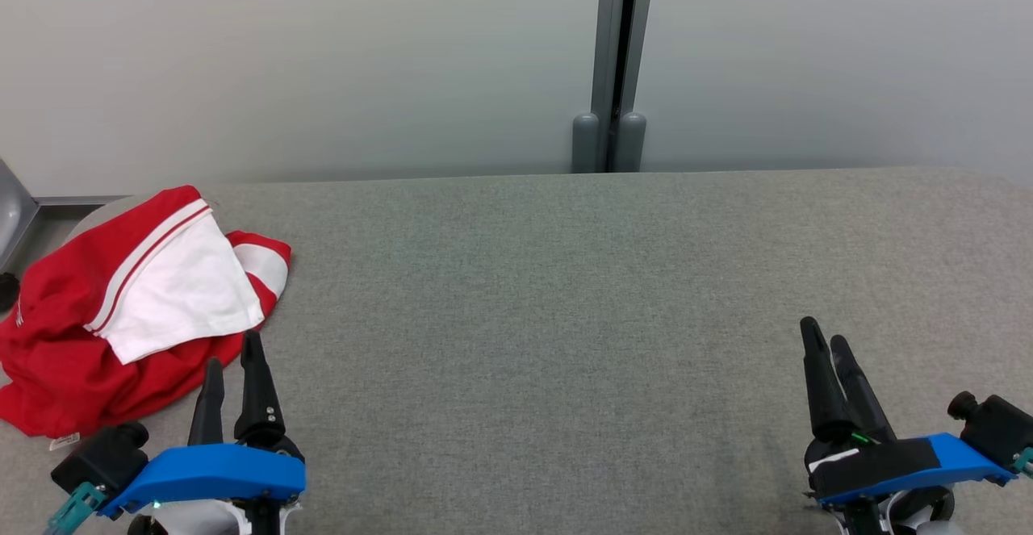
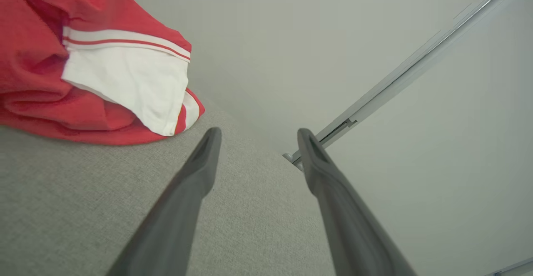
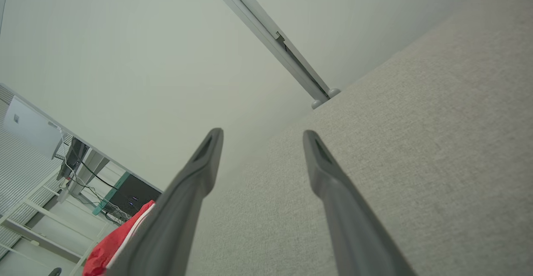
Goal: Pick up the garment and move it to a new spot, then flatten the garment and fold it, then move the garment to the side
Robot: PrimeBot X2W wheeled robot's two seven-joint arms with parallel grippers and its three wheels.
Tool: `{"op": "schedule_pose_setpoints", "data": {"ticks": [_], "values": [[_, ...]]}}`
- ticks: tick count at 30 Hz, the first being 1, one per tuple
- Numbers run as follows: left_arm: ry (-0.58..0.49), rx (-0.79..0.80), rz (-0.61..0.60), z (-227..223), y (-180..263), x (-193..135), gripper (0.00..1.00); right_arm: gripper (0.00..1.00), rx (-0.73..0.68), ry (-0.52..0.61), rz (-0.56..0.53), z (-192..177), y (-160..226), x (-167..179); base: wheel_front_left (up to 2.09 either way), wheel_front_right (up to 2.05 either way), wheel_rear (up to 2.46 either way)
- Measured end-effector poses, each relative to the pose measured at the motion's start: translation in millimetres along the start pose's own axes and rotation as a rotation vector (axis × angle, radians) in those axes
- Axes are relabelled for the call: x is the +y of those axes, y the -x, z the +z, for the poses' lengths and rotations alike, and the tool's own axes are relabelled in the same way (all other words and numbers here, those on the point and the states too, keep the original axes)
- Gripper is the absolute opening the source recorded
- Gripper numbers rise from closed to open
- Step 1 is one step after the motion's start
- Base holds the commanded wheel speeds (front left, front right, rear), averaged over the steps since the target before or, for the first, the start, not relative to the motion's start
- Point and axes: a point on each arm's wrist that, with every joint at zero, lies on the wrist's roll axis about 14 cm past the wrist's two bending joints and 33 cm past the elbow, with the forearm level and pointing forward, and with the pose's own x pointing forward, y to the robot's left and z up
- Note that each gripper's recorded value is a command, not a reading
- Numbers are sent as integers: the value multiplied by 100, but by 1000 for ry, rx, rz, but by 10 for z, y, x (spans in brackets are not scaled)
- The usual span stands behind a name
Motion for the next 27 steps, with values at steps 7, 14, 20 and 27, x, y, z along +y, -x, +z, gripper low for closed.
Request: {"op": "schedule_pose_setpoints", "data": {"ticks": [7, 14, 20, 27], "values": [[-114, -10, -9, -5, 22, -11, 100, 100, 2, 102, 19, -28, 0, 41, 0, 0, 0], [-215, -15, -15, -19, 61, 4, 100, 100, 4, 200, 38, -54, 4, 78, 0, 0, 0], [-288, -22, -11, -18, 81, 33, 100, 100, 1, 271, 58, -63, 1, 117, 0, 0, 0], [-367, -35, -22, -10, 98, 13, 100, 100, 1, 354, 70, -81, 3, 129, 0, 0, 0]]}}
